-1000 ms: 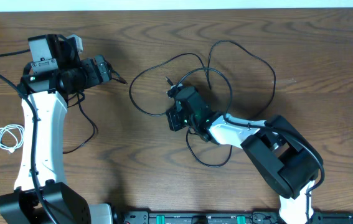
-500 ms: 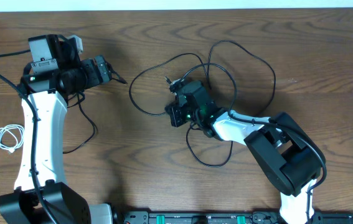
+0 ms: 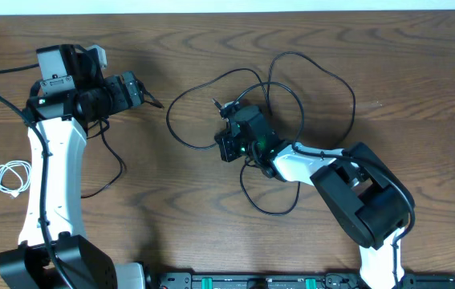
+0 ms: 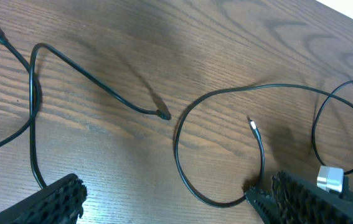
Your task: Untangle cables
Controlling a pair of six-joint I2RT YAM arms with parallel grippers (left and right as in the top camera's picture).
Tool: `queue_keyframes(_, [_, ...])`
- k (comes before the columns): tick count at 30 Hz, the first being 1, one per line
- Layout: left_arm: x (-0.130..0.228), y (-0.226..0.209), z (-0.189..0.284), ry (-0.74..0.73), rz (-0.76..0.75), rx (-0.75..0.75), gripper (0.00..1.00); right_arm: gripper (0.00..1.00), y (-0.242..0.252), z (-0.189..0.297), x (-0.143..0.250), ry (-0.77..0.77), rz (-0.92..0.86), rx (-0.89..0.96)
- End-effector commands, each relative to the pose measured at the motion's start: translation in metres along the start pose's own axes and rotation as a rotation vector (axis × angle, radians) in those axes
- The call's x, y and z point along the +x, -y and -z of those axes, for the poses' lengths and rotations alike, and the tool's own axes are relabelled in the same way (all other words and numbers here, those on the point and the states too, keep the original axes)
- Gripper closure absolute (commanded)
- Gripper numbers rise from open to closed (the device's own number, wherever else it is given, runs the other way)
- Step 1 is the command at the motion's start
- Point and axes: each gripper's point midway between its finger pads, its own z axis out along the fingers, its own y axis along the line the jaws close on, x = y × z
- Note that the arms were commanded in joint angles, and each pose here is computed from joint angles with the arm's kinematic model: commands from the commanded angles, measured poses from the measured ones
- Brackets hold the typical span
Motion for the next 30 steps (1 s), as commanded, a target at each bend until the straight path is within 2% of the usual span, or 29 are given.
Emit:
queue_keyframes(1, [-0.001,0.005,0.005,0.013,-0.020,0.016,0.04,0.99,0.013,-0.004,0.006,-0.004,0.003,0.060])
queue_keyframes(9, [0.000,0.005,0.005,0.006,-0.018,0.015,0.04,0.99,0.033,-0.002,0.019,-0.049,-0.018,0.144])
queue_keyframes(21, [0.000,0.005,0.005,0.006,-0.018,0.015,0.04,0.99,0.093,0.028,0.007,-0.060,-0.153,0.262])
queue_keyframes(30, [-0.001,0.005,0.005,0.010,-0.019,0.016,0.04,0.99,0.168,0.074,0.021,-0.121,-0.199,0.570])
